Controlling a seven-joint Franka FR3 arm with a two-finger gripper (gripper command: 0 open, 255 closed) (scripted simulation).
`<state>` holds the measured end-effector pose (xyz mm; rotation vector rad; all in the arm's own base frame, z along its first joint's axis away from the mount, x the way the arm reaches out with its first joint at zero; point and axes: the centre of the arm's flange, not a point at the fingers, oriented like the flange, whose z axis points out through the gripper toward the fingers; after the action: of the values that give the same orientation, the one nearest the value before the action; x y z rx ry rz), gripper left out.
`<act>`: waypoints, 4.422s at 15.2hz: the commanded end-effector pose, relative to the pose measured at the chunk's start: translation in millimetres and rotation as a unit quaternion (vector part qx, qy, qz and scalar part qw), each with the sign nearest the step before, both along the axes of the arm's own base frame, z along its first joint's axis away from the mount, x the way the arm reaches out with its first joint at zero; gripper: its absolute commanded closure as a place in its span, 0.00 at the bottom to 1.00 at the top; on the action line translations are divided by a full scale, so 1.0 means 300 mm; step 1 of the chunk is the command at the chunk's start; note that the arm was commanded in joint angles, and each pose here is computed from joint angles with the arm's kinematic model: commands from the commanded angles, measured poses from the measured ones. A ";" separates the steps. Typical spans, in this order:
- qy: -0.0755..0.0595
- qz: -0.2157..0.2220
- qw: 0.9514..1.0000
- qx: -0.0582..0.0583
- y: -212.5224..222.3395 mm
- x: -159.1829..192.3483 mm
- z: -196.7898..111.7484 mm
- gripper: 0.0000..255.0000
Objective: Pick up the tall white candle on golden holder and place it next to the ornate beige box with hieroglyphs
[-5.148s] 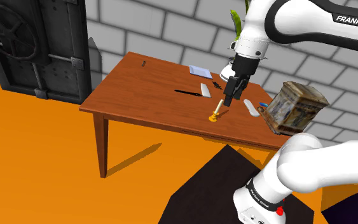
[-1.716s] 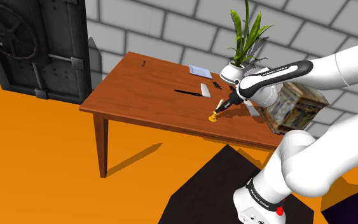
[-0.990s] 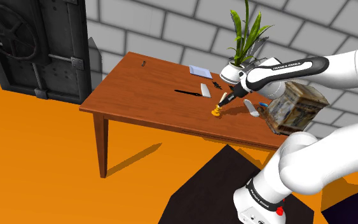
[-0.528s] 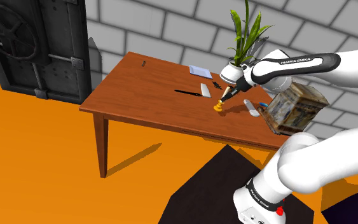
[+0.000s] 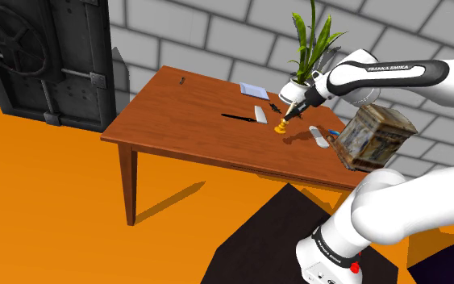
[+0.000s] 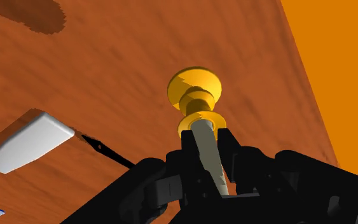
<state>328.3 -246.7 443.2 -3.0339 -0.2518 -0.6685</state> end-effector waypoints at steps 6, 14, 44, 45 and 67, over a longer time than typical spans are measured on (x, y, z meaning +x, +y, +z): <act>0.000 0.000 1.000 0.000 -0.001 0.001 0.123 1.00; 0.000 0.000 1.000 0.000 -0.001 0.001 0.264 1.00; 0.000 0.000 1.000 0.000 -0.001 0.001 0.792 1.00; 0.000 0.000 1.000 0.000 -0.001 0.001 0.809 1.00; 0.000 0.000 1.000 0.000 -0.706 -0.596 0.822 1.00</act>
<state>159.2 -450.4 691.0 -3.0336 -0.2501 -0.6683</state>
